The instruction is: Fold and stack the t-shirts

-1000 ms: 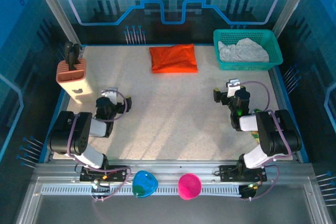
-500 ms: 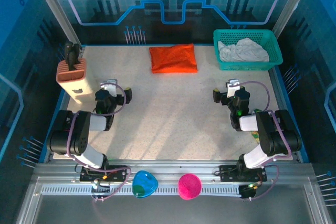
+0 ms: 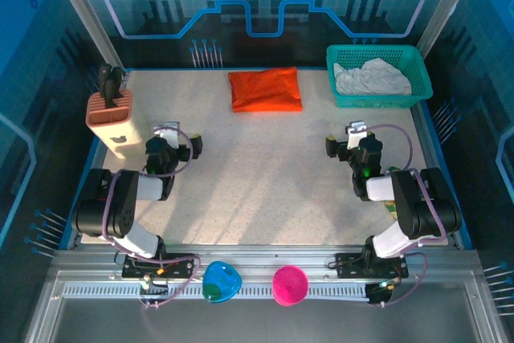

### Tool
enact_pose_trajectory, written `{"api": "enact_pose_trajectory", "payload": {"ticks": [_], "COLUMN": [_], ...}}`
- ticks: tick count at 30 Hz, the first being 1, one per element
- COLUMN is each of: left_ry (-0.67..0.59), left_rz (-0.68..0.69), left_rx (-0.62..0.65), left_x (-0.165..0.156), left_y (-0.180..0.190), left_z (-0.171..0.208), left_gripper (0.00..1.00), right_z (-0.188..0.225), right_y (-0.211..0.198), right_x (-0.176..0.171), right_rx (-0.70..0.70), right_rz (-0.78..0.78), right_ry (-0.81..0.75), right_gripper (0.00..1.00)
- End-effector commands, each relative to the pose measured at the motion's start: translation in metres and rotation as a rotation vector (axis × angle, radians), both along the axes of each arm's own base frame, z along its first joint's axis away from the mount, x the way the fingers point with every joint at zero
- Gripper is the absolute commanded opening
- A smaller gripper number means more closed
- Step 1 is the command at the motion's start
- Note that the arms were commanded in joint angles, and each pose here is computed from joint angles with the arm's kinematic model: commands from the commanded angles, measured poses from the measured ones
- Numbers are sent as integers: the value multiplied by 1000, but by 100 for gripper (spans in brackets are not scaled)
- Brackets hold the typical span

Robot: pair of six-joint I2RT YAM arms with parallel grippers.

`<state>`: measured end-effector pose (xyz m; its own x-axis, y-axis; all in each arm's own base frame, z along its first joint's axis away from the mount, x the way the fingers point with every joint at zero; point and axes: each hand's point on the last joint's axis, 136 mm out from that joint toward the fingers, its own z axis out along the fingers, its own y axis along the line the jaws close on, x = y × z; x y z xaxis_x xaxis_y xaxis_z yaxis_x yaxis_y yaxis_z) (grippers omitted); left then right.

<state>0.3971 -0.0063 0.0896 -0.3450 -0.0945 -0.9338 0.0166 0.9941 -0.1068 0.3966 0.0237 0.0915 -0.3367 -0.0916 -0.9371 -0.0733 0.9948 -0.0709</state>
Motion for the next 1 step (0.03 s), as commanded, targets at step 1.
{"api": "enact_pose_trajectory", "payload": {"ticks": [1], "left_ry": [-14], "left_rz": [-15], "left_rx": [-13], "left_x": [1], "left_y": [-1], "left_z": [6], "left_gripper": [99], "right_z": [7], "right_y": [1], "right_x": [3], "right_rx": [5], "right_rz": [7], "right_ry": [-17], "right_gripper": [100]}}
